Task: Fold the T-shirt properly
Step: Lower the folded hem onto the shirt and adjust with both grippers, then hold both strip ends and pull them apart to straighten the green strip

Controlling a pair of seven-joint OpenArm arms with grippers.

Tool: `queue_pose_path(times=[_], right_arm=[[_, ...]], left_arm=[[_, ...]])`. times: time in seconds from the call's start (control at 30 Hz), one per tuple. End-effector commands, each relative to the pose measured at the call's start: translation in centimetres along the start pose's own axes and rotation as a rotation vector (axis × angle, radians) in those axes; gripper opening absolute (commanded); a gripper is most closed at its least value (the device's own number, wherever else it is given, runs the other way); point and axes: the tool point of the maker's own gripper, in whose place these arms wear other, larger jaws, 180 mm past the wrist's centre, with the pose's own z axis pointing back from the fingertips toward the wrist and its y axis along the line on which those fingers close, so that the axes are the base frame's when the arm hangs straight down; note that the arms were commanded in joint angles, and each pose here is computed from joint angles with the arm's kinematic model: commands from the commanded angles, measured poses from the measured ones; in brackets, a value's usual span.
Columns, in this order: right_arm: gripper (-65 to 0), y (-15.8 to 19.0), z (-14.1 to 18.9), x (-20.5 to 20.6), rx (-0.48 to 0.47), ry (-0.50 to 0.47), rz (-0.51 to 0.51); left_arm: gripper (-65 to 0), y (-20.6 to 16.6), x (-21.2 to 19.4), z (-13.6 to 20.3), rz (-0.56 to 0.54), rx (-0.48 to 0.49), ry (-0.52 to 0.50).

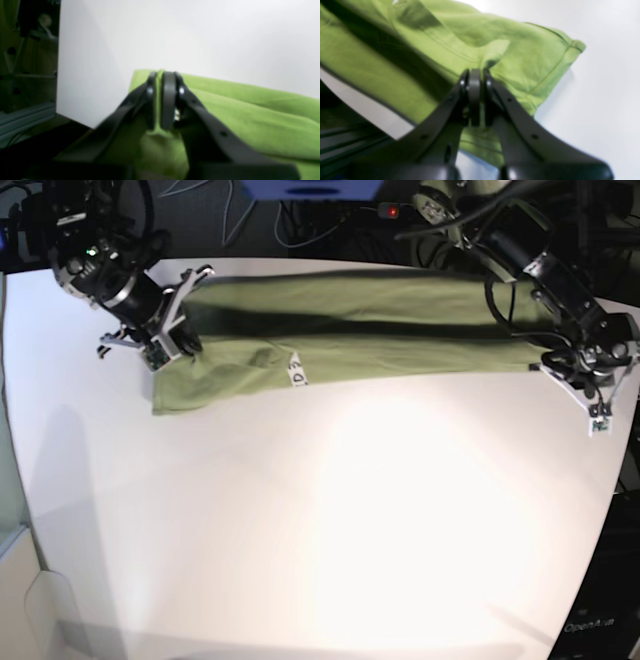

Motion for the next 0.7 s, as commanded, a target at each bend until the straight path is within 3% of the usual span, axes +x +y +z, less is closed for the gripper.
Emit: queue_pose_path(times=[0.0,0.4,0.57,0.67], right_arm=[[-64.4,-0.7,0.2,1.1,-0.018,-0.037,0.013],[-64.4,-1.3,0.0,2.1,-0.029,-0.059,0.023],[-64.4,-1.6,-0.1,2.7,-0.035,-0.072,0.028],[-64.4,-2.1,-0.5,2.5,-0.041,-0.060,0.024]], left_arm=[[-62.7,0.5,0.7,0.4,-0.009,0.022,-0.024],[-62.7,-1.8,-2.5,-0.3,-0.129,-0.026,0.053],[-62.7,-4.6,-4.4,-2.6,-0.141,-0.120,0.113],[-62.7,-6.3,-3.5,-3.9,-0.125,-0.179,0.079]])
